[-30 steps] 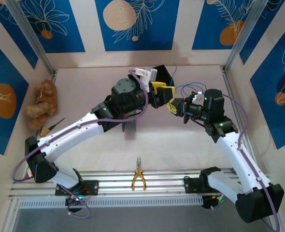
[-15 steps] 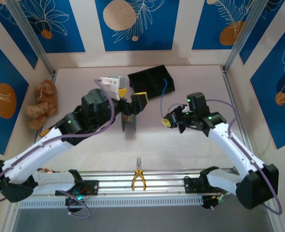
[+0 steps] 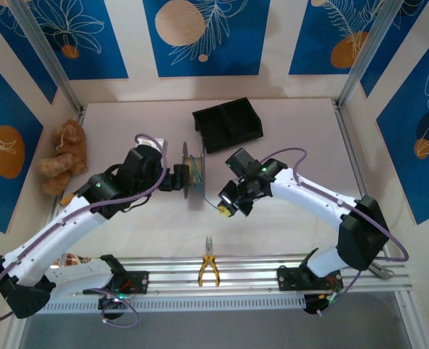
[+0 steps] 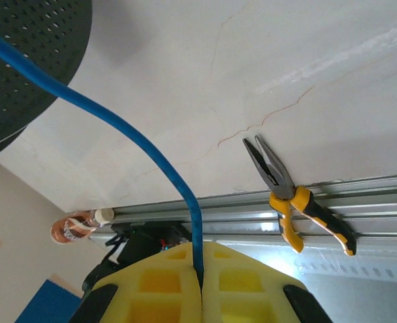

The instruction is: Wrap the cables

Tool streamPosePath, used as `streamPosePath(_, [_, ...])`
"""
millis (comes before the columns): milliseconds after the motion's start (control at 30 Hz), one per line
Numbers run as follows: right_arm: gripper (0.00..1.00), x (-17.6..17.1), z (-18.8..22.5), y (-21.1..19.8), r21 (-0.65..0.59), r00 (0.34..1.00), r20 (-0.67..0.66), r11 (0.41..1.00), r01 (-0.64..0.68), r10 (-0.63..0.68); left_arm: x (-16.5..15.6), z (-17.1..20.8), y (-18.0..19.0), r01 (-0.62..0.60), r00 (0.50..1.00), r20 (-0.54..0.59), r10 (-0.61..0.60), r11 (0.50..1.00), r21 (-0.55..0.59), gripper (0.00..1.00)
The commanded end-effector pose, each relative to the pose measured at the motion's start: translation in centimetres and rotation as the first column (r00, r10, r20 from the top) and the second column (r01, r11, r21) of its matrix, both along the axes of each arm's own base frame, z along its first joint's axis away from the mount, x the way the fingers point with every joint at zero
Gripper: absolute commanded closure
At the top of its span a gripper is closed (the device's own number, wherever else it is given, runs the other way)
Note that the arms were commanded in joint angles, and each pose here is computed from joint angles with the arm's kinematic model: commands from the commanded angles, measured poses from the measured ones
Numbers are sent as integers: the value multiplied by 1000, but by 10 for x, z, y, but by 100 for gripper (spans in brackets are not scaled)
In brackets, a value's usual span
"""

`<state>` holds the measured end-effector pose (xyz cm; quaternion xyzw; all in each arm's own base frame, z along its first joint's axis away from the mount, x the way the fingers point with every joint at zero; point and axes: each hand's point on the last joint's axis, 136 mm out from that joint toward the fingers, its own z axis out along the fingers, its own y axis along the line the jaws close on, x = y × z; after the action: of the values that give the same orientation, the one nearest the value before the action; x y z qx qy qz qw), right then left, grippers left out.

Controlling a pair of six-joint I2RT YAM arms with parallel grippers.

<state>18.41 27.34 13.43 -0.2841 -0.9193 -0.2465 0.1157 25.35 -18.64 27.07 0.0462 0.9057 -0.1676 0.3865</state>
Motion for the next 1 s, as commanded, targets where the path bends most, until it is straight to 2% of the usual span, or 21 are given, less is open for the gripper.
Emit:
streamPosePath(0, [100, -1, -3, -2, -60, 999, -32, 998, 35, -37, -3, -20, 0, 3, 996, -89, -5, 1000, -20, 7])
streamPosePath(267, [100, 17, -9, -4, -120, 996, 56, 990, 78, -71, 14, -33, -11, -4, 983, -180, -20, 991, -135, 11])
streamPosePath(500, [100, 25, -21, 0, -120, 996, 48, 989, 86, -80, 27, -31, -25, 14, 976, -210, -52, 984, -179, 12])
streamPosePath(700, [100, 34, -33, 6, -129, 996, 51, 988, 81, -75, 37, -49, -33, 18, 960, -274, -54, 991, -130, 15])
streamPosePath(967, [100, 43, -39, 11, -105, 993, 93, 991, 80, -70, 51, -64, -20, -14, 956, -294, 23, 999, 35, 21])
